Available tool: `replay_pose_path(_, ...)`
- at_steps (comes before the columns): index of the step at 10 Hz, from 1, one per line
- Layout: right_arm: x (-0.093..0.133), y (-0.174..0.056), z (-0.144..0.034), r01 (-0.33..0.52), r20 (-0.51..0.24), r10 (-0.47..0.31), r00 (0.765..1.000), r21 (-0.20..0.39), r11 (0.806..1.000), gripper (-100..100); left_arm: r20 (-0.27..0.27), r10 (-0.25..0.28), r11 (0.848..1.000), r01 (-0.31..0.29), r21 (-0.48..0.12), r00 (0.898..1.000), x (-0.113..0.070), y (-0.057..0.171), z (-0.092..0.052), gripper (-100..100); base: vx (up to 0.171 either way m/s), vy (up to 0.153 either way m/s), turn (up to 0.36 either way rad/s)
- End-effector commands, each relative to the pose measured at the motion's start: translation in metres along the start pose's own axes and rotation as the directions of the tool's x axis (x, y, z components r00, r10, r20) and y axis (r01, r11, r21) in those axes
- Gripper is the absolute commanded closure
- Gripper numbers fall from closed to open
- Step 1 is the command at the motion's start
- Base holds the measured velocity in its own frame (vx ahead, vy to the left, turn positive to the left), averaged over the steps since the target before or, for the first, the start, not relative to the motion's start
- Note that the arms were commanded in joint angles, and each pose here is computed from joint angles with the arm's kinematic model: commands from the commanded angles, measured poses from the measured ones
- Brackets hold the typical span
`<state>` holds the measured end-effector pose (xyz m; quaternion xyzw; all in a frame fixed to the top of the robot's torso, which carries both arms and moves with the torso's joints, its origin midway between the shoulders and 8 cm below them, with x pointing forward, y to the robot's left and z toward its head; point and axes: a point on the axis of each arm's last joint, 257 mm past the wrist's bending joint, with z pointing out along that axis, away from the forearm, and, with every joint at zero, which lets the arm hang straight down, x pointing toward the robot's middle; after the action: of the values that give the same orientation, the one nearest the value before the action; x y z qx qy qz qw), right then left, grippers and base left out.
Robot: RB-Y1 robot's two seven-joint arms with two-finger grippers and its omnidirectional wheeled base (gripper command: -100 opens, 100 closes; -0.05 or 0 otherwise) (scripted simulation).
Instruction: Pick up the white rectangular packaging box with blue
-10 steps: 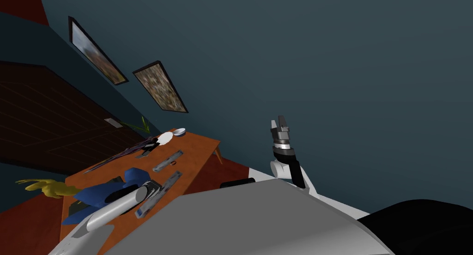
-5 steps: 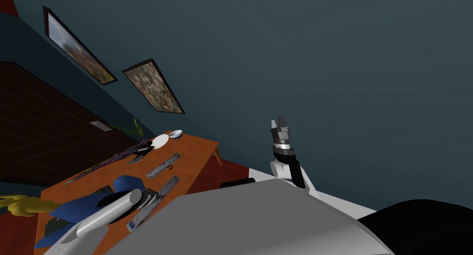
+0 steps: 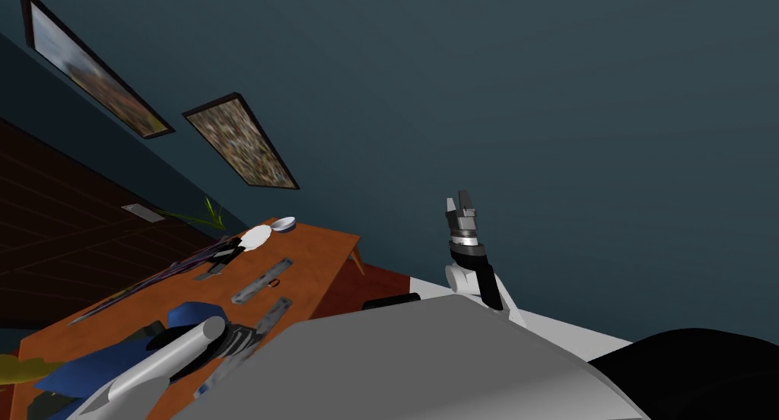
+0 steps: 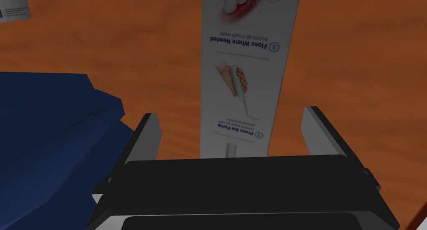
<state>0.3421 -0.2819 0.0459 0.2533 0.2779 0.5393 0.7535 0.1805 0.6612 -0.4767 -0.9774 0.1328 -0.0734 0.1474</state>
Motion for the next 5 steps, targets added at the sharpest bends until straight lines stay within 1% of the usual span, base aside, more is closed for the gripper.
replay_pose_path(1,0.000,0.000,0.000,0.000,0.000,0.000,1.000,0.000,1.000,0,0.031,-0.043,0.997,0.045,-0.057,0.999,-0.013,0.010,0.001,-100,0.027,0.032,-0.084)
replay_pose_path(2,0.000,0.000,0.000,0.000,0.000,0.000,1.000,0.000,1.000,0,0.041,-0.069,0.994,0.072,-0.085,0.997,-0.016,0.014,0.000,-100,0.029,0.047,-0.122)
replay_pose_path(3,0.000,0.000,0.000,0.000,0.000,0.000,1.000,0.000,1.000,0,0.056,-0.074,0.992,0.079,-0.100,0.996,-0.022,0.018,0.001,-100,0.024,0.042,-0.038)
replay_pose_path(5,0.000,0.000,0.000,0.000,0.000,0.000,1.000,0.000,1.000,0,0.097,-0.124,0.976,0.139,-0.168,0.988,-0.036,0.033,-0.001,-100,0.029,0.047,-0.081)
